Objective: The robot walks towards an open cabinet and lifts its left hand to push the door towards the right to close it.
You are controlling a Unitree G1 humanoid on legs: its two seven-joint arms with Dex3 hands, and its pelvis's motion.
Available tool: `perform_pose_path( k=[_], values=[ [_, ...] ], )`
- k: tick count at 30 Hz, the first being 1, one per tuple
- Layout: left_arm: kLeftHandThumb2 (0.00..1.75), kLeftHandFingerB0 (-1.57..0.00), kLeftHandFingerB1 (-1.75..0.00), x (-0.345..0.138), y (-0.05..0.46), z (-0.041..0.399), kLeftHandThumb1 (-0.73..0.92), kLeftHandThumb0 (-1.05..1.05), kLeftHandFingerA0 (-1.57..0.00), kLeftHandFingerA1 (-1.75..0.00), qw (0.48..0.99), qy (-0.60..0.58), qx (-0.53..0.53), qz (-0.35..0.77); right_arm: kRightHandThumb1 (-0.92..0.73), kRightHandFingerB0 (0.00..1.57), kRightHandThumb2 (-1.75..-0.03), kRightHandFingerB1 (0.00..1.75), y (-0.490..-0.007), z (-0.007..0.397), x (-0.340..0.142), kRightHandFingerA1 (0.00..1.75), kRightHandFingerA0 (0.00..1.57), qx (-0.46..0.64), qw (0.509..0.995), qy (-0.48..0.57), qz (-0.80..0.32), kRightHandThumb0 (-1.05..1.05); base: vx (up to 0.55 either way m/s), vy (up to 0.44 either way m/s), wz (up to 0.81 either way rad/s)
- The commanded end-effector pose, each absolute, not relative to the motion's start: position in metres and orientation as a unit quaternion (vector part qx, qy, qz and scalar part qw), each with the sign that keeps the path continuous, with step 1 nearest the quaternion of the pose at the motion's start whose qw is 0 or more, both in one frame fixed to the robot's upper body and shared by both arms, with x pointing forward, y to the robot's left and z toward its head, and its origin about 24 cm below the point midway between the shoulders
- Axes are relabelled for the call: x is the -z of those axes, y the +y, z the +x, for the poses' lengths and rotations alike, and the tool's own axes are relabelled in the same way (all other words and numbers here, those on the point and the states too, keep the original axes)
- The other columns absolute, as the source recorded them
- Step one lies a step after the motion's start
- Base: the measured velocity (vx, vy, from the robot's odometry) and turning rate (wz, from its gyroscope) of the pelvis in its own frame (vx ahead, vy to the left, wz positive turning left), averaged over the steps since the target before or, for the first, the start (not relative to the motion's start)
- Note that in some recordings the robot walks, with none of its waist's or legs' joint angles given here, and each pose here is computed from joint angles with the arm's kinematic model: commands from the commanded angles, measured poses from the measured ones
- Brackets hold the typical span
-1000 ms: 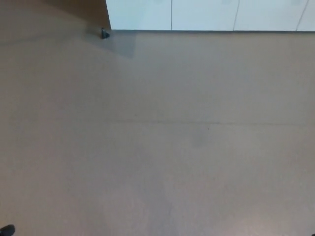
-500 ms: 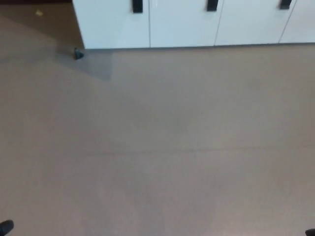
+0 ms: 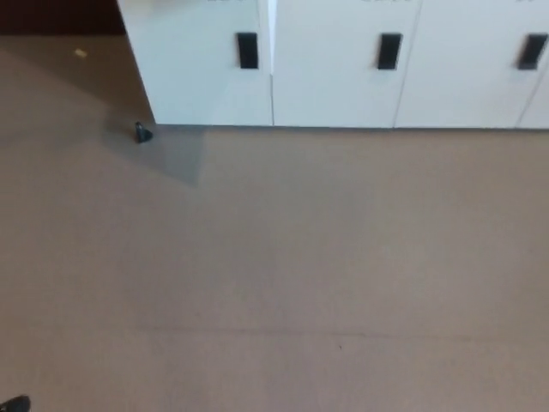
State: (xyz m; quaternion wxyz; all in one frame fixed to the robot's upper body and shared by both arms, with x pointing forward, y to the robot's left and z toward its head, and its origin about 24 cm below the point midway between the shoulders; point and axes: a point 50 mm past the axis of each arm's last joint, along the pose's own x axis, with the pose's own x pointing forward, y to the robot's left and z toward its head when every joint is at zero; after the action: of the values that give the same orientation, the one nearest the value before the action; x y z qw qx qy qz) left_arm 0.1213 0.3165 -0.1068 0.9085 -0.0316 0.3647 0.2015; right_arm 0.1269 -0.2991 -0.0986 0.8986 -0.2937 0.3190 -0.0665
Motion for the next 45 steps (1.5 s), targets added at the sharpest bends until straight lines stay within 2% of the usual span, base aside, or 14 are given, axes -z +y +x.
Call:
perform_pose_path(
  k=[1, 11, 21, 22, 23, 31, 32, 36, 39, 40, 42, 43, 45],
  values=[
    [0.59, -0.47, -0.41, 0.103, 0.323, 0.121, 0.66, -0.18, -0.67, -0.49, 0.910, 0.357, -0.208, -0.028, -0.53, 0.57, -0.90, 0.60, -0.300, 0.126, 0.098, 0.66, 0.69, 0.065, 0.899, 0.316, -0.295, -0.39, 0.31, -0.163, 0.03],
    [0.60, -0.46, -0.41, 0.104, 0.324, 0.120, 0.69, -0.20, -0.70, -0.49, 0.911, 0.360, -0.203, -0.019, -0.52, 0.56, -0.90, 0.60, -0.300, 0.128, 0.099, 0.66, 0.69, 0.061, 0.896, 0.324, -0.299, -0.37, 0.44, -0.013, -0.20],
    [0.60, -0.49, -0.42, 0.102, 0.325, 0.121, 0.69, -0.19, -0.68, -0.49, 0.911, 0.357, -0.204, -0.010, -0.51, 0.55, -0.91, 0.60, -0.298, 0.132, 0.101, 0.67, 0.70, 0.050, 0.894, 0.327, -0.302, -0.36, 0.50, 0.062, 0.11],
    [0.59, -0.47, -0.42, 0.101, 0.326, 0.126, 0.65, -0.20, -0.70, -0.50, 0.913, 0.352, -0.205, -0.014, -0.63, 0.66, -0.59, 0.45, -0.297, 0.139, 0.099, 0.49, 0.77, 0.048, 0.895, 0.321, -0.306, -0.38, 0.40, -0.097, 0.23],
    [0.59, -0.46, -0.41, 0.100, 0.326, 0.127, 0.65, -0.20, -0.71, -0.49, 0.914, 0.351, -0.205, -0.012, -0.52, 0.56, -0.92, 0.61, -0.296, 0.141, 0.098, 0.67, 0.70, 0.046, 0.895, 0.320, -0.307, -0.37, 0.39, -0.132, 0.26],
    [0.59, -0.49, -0.42, 0.097, 0.328, 0.130, 0.65, -0.19, -0.72, -0.50, 0.915, 0.344, -0.210, -0.009, -0.52, 0.56, -0.91, 0.61, -0.294, 0.149, 0.097, 0.67, 0.70, 0.045, 0.898, 0.313, -0.305, -0.37, 0.41, -0.281, 0.09],
    [0.60, -0.47, -0.42, 0.097, 0.328, 0.131, 0.68, -0.18, -0.70, -0.49, 0.915, 0.344, -0.210, -0.008, -0.63, 0.66, -0.59, 0.45, -0.294, 0.149, 0.097, 0.49, 0.77, 0.044, 0.898, 0.315, -0.304, -0.38, 0.40, -0.139, 0.02],
    [0.59, -0.49, -0.42, 0.098, 0.328, 0.131, 0.68, -0.19, -0.70, -0.49, 0.915, 0.345, -0.209, -0.005, -0.63, 0.67, -0.59, 0.46, -0.294, 0.149, 0.098, 0.49, 0.78, 0.044, 0.898, 0.317, -0.303, -0.38, 0.34, -0.075, -0.17],
    [0.60, -0.49, -0.42, 0.098, 0.328, 0.131, 0.67, -0.19, -0.71, -0.49, 0.916, 0.344, -0.208, -0.005, -0.63, 0.67, -0.59, 0.46, -0.295, 0.148, 0.098, 0.49, 0.78, 0.045, 0.897, 0.318, -0.303, -0.38, 0.36, -0.024, 0.07],
    [0.59, -0.49, -0.42, 0.097, 0.328, 0.132, 0.66, -0.19, -0.72, -0.50, 0.916, 0.344, -0.206, -0.005, -0.52, 0.57, -0.91, 0.61, -0.295, 0.148, 0.098, 0.67, 0.71, 0.044, 0.897, 0.318, -0.304, -0.37, 0.34, 0.088, 0.50],
    [0.59, -0.49, -0.42, 0.097, 0.328, 0.132, 0.66, -0.19, -0.72, -0.50, 0.917, 0.343, -0.204, -0.004, -0.52, 0.57, -0.91, 0.61, -0.295, 0.148, 0.098, 0.67, 0.71, 0.044, 0.897, 0.318, -0.305, -0.37, 0.44, 0.122, -0.38],
    [0.60, -0.51, -0.43, 0.097, 0.328, 0.132, 0.66, -0.20, -0.70, -0.49, 0.916, 0.344, -0.206, -0.001, -0.63, 0.66, -0.60, 0.46, -0.295, 0.147, 0.098, 0.50, 0.78, 0.043, 0.897, 0.318, -0.305, -0.39, 0.43, 0.116, -0.19],
    [0.60, -0.50, -0.42, 0.097, 0.328, 0.132, 0.67, -0.20, -0.70, -0.49, 0.915, 0.345, -0.207, 0.002, -0.63, 0.68, -0.59, 0.46, -0.295, 0.147, 0.098, 0.49, 0.77, 0.043, 0.897, 0.318, -0.305, -0.38, 0.43, 0.105, -0.03]
  ],
)
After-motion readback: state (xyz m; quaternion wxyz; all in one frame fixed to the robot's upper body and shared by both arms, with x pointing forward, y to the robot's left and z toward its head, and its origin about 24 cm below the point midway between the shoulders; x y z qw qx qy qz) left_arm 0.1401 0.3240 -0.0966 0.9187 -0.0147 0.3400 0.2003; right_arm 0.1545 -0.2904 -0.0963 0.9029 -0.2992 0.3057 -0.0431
